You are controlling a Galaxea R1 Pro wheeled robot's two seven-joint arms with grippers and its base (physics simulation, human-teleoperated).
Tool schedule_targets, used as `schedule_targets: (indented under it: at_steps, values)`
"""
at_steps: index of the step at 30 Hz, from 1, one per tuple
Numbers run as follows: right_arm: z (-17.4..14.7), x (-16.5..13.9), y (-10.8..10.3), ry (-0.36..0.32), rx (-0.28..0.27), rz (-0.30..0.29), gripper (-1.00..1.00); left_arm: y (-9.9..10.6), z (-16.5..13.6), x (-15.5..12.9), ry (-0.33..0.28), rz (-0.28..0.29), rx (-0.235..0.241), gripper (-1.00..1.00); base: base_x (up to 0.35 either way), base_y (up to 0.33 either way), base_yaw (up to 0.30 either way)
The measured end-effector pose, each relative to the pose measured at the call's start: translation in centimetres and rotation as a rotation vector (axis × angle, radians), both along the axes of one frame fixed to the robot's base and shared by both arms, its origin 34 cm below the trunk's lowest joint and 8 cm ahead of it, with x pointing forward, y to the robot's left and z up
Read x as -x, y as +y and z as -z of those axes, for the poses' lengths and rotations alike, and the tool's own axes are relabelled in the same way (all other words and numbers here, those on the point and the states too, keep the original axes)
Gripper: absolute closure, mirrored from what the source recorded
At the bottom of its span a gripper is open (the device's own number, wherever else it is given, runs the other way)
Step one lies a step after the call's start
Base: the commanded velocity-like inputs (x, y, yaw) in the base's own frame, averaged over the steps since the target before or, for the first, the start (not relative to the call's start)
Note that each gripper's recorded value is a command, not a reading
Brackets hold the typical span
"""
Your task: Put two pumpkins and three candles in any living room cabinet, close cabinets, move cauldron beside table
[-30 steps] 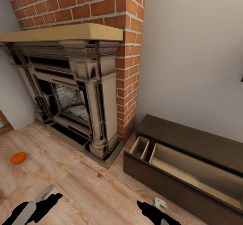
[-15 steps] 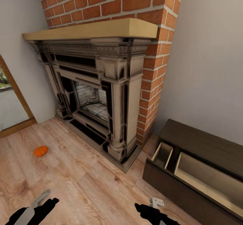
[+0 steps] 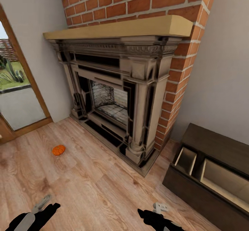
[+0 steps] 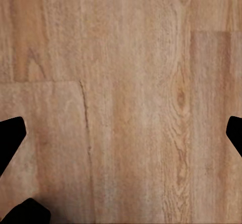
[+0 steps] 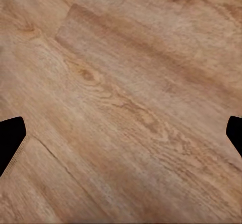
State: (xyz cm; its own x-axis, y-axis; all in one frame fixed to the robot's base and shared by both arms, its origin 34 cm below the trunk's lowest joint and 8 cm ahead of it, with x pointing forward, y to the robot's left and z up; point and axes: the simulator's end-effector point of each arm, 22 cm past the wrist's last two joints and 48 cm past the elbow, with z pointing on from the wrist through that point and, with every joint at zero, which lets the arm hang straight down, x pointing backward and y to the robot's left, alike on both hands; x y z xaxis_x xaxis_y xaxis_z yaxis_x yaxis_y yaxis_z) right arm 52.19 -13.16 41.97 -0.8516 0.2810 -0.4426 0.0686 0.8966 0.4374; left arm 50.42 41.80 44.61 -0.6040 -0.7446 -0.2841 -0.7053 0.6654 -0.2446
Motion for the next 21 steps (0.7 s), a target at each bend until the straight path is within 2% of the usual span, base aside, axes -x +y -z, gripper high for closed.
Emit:
schedule_targets:
  at_steps: [9, 21]
  values:
    - [-0.28, -0.51, -0.18, -0.028, 0.007, 0.007, -1.00, -0.68, -0.32, -0.75, -0.039, 0.021, 0.029, -1.00, 0.127, 0.312, 0.239]
    - [-0.33, -0.59, -0.26, -0.032, 0.008, 0.009, -1.00, -0.81, -0.23, -0.66, -0.039, 0.024, 0.032, -1.00, 0.244, 0.226, 0.291]
